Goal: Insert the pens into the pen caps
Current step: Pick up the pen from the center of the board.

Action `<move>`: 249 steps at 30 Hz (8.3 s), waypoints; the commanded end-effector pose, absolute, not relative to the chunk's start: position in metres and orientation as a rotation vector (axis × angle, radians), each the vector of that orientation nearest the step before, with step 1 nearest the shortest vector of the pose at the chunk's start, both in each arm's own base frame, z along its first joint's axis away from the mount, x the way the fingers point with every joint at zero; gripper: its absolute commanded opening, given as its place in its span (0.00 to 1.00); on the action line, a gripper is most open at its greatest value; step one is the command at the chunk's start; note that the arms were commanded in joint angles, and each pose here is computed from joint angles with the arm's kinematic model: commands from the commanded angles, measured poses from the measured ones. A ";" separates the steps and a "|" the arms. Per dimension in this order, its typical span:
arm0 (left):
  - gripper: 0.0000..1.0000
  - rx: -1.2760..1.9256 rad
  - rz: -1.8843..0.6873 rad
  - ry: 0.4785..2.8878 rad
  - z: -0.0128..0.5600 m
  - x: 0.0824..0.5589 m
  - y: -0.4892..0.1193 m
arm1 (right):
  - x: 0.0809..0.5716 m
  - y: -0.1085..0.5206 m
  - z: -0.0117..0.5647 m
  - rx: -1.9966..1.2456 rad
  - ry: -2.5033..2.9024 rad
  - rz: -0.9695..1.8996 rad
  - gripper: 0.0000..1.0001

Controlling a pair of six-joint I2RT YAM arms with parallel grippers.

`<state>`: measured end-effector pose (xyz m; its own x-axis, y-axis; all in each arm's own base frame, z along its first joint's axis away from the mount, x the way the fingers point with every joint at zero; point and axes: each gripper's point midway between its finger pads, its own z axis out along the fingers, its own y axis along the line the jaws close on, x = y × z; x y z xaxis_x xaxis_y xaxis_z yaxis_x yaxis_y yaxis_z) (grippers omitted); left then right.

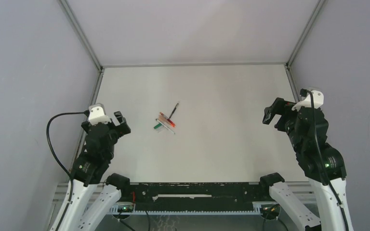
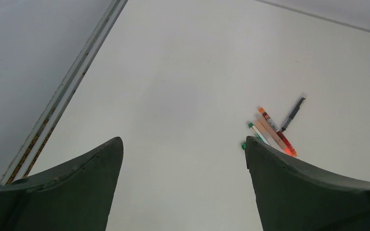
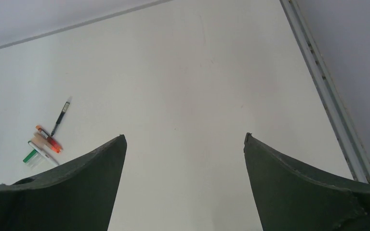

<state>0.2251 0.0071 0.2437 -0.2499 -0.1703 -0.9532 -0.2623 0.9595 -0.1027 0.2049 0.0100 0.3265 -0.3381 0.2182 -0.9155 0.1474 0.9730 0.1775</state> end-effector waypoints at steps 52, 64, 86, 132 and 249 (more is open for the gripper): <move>0.99 -0.085 -0.099 2.067 0.259 0.333 -0.077 | 0.196 0.038 0.245 0.392 2.166 0.264 0.94; 0.90 -0.115 -0.107 2.292 0.202 0.372 -0.101 | 0.188 0.062 0.234 0.343 2.230 0.410 0.90; 0.77 -0.436 -0.179 2.298 0.161 0.460 -0.134 | 0.207 0.090 0.209 0.395 2.303 0.569 0.76; 0.57 -0.398 -0.109 2.613 0.024 0.438 -0.150 | 0.213 0.090 0.196 0.422 2.339 0.551 0.66; 0.56 -0.214 -0.125 2.652 0.028 0.447 -0.188 | 0.205 0.088 0.185 0.441 2.365 0.538 0.65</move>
